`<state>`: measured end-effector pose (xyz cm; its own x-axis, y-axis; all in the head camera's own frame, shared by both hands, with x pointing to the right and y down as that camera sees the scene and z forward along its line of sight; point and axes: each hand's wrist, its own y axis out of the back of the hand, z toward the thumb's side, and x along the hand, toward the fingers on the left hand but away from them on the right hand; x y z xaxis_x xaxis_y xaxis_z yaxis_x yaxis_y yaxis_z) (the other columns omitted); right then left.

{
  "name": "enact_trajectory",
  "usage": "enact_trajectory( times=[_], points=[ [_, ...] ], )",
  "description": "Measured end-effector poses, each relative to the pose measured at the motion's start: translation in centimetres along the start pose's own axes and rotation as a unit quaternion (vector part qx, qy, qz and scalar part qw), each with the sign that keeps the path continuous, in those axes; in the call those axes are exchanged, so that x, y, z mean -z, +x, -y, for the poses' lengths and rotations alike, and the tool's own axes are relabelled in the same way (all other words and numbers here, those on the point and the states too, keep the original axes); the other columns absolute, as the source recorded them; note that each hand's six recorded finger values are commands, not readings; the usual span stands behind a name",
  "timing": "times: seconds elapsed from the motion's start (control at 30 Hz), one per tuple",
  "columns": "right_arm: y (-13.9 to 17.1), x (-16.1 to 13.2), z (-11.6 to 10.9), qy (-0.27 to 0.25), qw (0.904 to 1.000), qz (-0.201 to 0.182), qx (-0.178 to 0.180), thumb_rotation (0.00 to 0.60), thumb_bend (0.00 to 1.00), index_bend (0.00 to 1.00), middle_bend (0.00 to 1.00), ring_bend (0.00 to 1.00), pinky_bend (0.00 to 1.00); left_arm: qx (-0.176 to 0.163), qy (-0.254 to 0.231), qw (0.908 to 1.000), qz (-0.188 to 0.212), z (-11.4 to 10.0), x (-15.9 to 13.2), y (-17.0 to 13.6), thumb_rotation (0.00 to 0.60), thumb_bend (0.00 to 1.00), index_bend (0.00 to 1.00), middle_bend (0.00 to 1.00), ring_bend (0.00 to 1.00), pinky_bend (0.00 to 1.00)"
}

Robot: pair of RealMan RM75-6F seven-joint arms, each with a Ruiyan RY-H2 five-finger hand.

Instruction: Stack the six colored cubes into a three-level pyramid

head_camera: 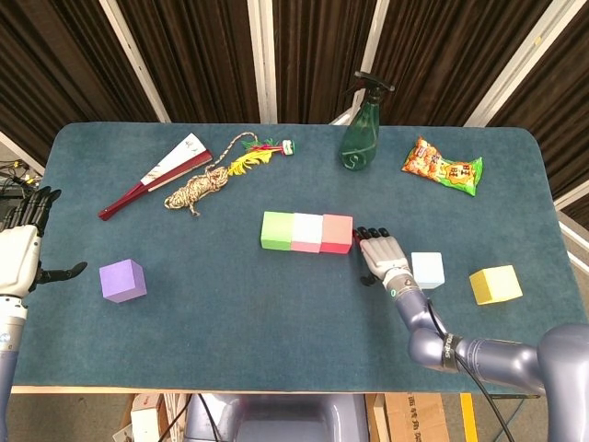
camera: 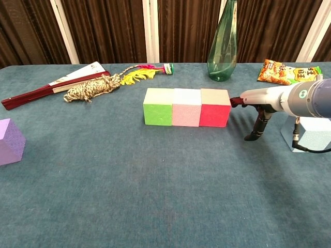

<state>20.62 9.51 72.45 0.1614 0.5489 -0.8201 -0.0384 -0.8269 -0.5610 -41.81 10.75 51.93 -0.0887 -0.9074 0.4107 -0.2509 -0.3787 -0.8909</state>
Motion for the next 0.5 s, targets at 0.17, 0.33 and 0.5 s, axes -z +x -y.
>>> enact_trajectory(
  times=[0.17,0.33,0.5],
  points=[
    [-0.3,-0.4,-0.1,0.001,1.0,-0.004,0.0,0.6,0.3,0.05,0.0,0.0,0.0,0.001,0.001,1.0,-0.001,0.1,0.0,0.0,0.6,0.13,0.0,0.0,0.01,0.08],
    [-0.5,-0.8,-0.3,0.003,1.0,-0.009,0.0,0.6,0.3,0.05,0.0,0.0,0.0,0.0,0.002,1.0,-0.001,0.1,0.1,0.0,0.6,0.13,0.0,0.0,0.01,0.08],
    [-0.8,-1.2,-0.3,0.006,0.9999,-0.011,-0.004,0.6,0.3,0.05,0.0,0.0,0.0,0.0,0.001,1.0,-0.002,0.0,0.1,0.0,0.6,0.13,0.0,0.0,0.01,0.08]
  ],
)
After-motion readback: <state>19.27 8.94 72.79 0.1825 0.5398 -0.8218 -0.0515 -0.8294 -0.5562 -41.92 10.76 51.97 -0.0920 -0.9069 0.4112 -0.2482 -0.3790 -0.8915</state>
